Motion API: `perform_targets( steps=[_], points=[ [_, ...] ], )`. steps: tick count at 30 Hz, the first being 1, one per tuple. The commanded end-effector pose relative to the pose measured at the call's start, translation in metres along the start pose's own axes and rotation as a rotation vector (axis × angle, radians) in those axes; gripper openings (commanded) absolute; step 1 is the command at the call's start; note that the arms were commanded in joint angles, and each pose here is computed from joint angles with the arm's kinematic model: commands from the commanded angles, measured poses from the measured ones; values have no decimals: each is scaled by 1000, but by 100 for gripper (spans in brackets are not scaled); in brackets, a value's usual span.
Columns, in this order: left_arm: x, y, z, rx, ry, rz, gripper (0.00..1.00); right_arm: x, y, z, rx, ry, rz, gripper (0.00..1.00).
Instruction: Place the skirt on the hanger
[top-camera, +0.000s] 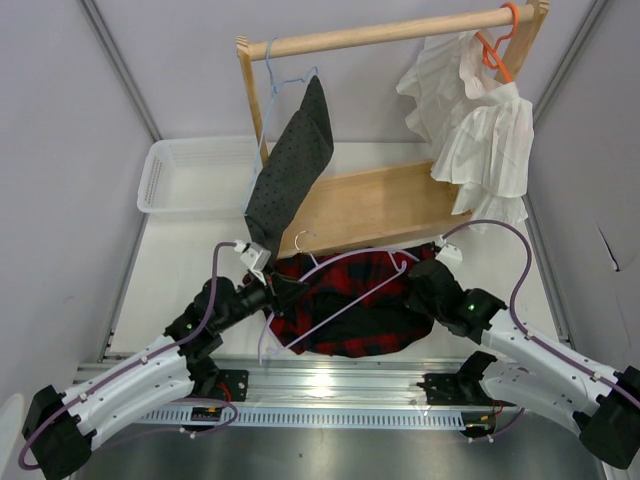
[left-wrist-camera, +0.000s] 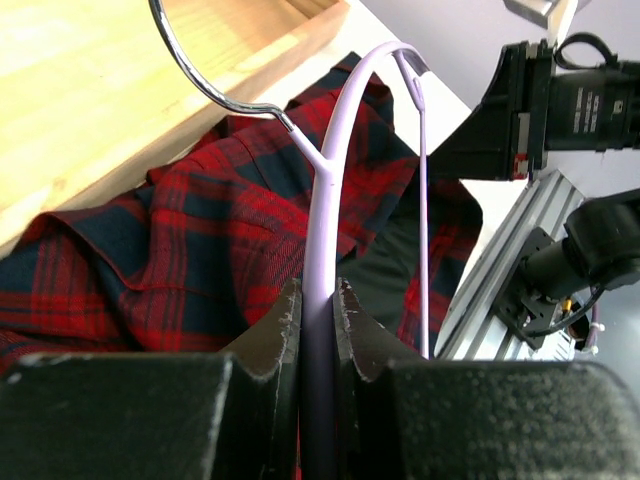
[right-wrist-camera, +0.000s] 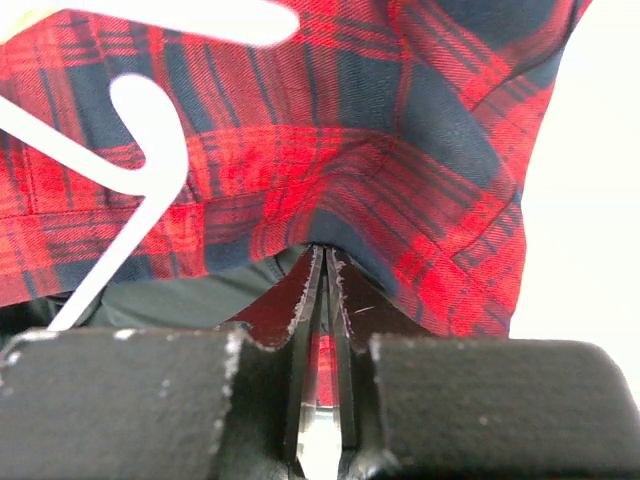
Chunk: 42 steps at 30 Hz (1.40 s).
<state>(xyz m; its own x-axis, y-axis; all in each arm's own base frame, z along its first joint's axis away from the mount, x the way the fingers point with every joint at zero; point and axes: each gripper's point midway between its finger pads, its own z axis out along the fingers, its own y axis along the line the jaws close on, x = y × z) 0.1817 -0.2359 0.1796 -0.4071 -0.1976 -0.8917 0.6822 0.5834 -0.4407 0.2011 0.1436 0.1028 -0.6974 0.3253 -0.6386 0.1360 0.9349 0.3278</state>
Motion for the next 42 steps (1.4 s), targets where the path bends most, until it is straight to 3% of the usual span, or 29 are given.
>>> perform_targets(
  steps=[1,42],
  points=[
    [-14,-15,1,60,-50,14,0,-14,-1,-6,16,-32,7,8],
    [39,-14,8,103,33,84,0,-50,12,-10,-11,-73,67,8]
  ],
)
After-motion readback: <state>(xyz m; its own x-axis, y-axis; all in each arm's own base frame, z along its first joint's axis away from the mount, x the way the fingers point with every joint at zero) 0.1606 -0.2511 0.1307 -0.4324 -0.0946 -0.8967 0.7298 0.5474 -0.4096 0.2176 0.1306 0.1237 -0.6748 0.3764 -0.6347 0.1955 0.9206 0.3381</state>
